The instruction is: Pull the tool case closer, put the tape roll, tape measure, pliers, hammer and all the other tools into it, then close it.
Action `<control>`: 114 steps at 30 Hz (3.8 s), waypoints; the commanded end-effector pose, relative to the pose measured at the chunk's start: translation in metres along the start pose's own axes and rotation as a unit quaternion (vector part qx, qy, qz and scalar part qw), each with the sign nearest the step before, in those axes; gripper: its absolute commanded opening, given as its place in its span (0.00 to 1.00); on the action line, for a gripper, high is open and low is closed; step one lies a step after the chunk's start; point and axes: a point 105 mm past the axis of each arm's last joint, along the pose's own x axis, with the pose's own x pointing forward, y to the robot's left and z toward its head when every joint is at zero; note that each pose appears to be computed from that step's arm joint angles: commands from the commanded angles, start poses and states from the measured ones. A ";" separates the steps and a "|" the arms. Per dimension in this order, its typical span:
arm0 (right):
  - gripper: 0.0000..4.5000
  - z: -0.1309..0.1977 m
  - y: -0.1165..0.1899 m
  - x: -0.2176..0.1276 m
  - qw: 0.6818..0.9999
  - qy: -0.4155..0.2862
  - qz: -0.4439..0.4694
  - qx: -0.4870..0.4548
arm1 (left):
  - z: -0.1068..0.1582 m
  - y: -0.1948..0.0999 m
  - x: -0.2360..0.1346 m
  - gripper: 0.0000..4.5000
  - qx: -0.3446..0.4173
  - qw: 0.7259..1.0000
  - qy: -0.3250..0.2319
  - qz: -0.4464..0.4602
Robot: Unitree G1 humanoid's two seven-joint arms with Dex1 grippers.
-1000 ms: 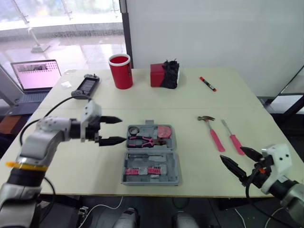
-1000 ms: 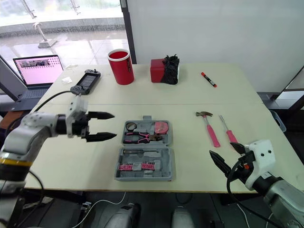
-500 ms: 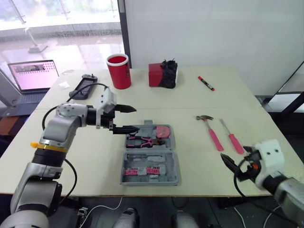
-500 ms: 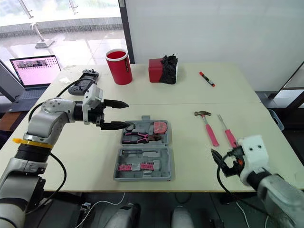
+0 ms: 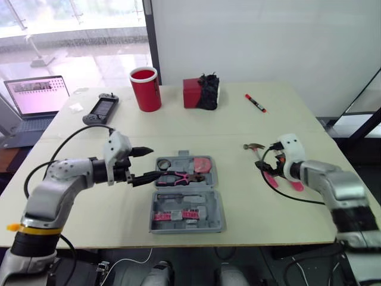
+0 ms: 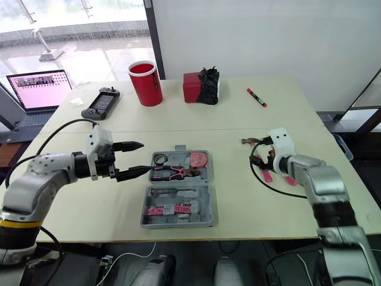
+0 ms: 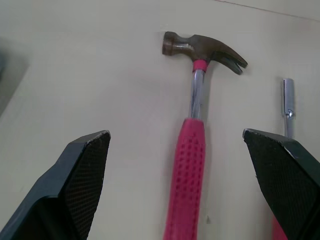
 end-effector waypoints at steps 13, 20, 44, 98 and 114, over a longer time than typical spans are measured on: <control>0.88 0.008 0.009 0.067 0.998 -0.001 -0.013 0.063 | 0.006 -0.005 -0.020 1.00 0.000 0.995 -0.016 0.096; 0.16 -0.009 0.010 0.066 0.997 0.030 -0.002 0.069 | 0.005 -0.005 -0.016 1.00 -0.002 0.995 -0.019 0.098; 0.22 -0.078 0.090 -0.036 0.991 0.083 0.063 0.086 | 0.009 -0.008 0.018 1.00 -0.006 0.999 -0.045 0.011; 0.00 -0.005 0.091 -0.084 0.732 0.101 0.423 -0.525 | -0.008 -0.014 -0.005 1.00 -0.011 0.997 -0.031 0.076; 0.00 -0.038 0.029 -0.037 0.986 0.140 0.069 -0.052 | 0.013 -0.018 -0.004 1.00 0.037 0.995 -0.060 0.066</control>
